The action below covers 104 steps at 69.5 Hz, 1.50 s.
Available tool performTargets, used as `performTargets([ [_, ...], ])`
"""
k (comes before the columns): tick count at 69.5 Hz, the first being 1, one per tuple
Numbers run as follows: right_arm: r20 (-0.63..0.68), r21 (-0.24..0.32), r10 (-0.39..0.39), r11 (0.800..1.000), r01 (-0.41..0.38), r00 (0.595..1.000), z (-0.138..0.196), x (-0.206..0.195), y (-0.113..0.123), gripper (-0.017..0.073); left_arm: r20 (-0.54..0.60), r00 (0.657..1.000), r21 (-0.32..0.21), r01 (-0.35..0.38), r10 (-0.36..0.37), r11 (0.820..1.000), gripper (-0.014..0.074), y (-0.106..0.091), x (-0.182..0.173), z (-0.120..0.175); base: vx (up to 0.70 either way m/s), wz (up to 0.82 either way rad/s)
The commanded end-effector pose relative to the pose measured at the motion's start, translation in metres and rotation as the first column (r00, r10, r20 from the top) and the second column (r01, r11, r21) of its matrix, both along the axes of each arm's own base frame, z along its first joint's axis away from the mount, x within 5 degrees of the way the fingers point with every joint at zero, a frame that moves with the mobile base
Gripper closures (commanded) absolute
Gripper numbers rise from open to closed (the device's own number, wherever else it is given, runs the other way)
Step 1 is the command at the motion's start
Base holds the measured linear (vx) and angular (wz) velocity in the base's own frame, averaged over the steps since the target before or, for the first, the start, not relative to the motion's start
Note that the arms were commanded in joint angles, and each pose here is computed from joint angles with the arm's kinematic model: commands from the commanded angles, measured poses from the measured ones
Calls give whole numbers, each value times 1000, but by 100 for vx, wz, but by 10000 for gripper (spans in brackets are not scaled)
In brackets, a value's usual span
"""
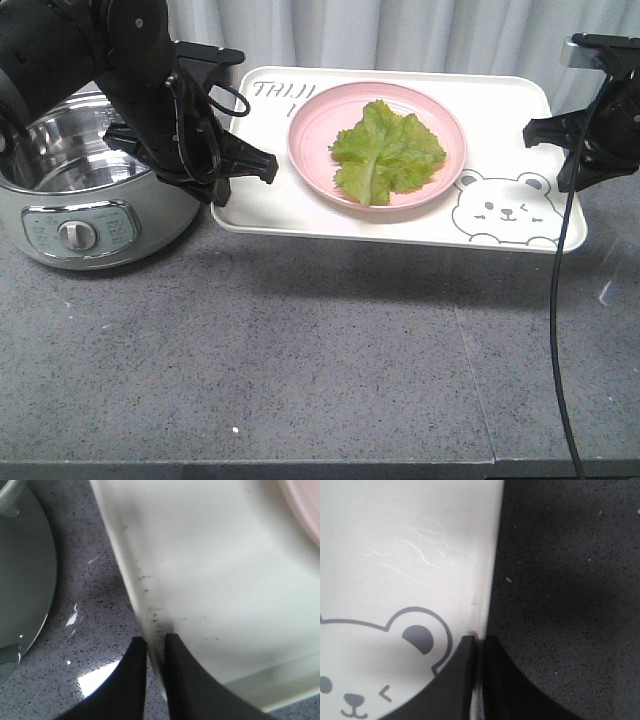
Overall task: Transfer vegetables to tray and serve
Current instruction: 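Hold the tray raised with both grippers while the base turns away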
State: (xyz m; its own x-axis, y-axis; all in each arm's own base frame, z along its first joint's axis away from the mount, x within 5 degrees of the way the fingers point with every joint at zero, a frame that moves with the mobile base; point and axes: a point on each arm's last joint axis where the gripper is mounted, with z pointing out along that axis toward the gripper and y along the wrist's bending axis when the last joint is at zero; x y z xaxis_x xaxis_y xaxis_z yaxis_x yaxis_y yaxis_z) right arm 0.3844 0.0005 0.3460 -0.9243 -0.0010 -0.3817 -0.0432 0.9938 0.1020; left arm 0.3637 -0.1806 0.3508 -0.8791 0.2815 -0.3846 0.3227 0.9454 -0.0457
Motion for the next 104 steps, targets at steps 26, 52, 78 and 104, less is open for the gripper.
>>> performTargets([
  [26,70,77,51,995,-56,996,31,-15,14,565,118,992,-130,64,-48,990,599,-9,-16,39,0,0],
  [52,70,77,51,995,-56,996,31,-15,14,565,118,992,-130,64,-48,990,599,-9,-16,39,0,-1],
  [78,70,77,51,995,-56,996,31,-15,14,565,118,992,-130,64,-48,990,599,-9,-16,39,-1,-5],
  [104,70,77,51,995,-56,996,31,-15,14,565,118,992,-130,64,-48,990,599,-9,-16,39,0,-12],
])
